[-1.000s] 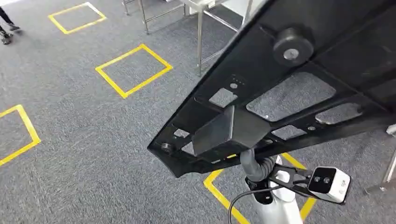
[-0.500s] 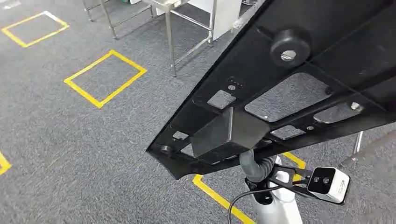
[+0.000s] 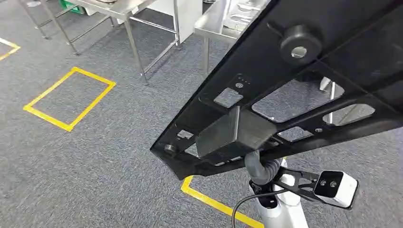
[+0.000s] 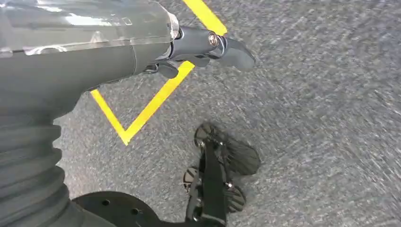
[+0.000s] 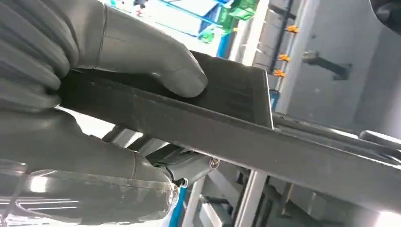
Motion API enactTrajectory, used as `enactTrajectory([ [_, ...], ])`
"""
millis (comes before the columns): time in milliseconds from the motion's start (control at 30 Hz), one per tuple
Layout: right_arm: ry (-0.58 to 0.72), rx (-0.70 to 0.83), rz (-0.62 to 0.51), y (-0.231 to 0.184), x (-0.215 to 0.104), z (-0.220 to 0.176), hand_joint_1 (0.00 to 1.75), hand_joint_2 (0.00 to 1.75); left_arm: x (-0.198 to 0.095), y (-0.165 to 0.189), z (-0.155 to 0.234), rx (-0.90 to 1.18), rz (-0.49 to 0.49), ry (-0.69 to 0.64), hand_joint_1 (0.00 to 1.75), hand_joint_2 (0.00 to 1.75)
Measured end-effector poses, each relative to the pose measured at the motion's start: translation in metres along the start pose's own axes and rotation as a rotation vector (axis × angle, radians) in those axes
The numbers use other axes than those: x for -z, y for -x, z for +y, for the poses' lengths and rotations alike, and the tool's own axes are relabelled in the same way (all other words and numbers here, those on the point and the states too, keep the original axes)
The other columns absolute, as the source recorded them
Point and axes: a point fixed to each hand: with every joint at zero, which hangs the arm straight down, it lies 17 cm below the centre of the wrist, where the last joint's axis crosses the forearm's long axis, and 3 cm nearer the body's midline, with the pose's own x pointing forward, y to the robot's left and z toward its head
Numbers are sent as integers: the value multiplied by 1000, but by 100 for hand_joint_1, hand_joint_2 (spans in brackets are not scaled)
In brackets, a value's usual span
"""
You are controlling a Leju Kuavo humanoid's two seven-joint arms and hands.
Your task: Take the parts from the cabinet and place them on the table.
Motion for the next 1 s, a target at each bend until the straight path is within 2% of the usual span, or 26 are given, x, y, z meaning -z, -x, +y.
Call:
enactTrajectory([
  [1000,-35,1,-4,0,4,3,175,175,2,-11,9,-39,-25,-5,0,175],
])
